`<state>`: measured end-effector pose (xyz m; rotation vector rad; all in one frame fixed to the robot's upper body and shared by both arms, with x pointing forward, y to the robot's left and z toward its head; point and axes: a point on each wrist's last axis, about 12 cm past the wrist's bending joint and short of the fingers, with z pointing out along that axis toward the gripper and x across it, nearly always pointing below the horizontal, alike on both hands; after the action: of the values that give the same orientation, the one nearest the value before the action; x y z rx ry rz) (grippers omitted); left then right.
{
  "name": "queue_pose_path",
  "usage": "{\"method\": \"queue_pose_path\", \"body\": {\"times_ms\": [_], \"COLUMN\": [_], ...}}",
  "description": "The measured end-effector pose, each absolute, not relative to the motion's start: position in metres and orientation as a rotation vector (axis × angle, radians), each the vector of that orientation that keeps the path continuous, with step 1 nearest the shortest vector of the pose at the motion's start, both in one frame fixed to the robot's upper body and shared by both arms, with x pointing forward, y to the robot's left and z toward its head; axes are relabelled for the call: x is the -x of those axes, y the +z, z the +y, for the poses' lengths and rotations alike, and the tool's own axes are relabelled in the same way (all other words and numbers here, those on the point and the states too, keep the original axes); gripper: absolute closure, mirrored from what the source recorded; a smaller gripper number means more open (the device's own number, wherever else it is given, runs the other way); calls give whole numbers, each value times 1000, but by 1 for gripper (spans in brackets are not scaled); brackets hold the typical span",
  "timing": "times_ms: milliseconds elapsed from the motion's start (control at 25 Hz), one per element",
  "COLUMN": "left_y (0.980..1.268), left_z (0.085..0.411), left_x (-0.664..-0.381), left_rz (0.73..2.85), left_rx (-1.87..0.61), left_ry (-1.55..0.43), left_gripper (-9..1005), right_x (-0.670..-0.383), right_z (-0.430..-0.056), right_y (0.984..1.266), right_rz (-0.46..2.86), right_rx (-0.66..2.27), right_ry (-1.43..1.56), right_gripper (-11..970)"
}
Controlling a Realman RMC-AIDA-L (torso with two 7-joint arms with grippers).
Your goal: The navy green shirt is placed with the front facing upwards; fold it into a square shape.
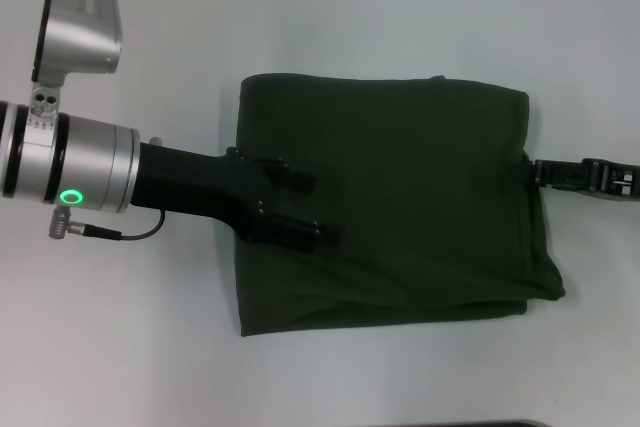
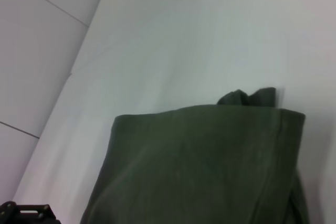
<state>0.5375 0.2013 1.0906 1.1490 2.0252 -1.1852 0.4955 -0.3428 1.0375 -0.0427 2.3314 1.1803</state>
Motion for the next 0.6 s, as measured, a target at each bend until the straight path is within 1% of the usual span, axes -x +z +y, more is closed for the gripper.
{"method": "queue_pose_path", "body": {"times_ms": [240, 560, 600], "left_y": [1090, 1090, 1090], "left_z": [202, 202, 202], "left_x": [-538, -538, -538], "left_rz": [2028, 2030, 2030], "left_rx": [-1149, -1150, -1150], "left_ry": [-1182, -1182, -1182], "left_gripper": [96, 96, 96], "right_x": [-501, -501, -502], "right_z": [-337, -334, -335], "right_y": [1037, 1033, 1032], "right_rz": [2328, 2341, 2344], "right_rx": [44, 1, -7], "right_ry": [1174, 1173, 1172], "right_gripper": [396, 411, 454]}}
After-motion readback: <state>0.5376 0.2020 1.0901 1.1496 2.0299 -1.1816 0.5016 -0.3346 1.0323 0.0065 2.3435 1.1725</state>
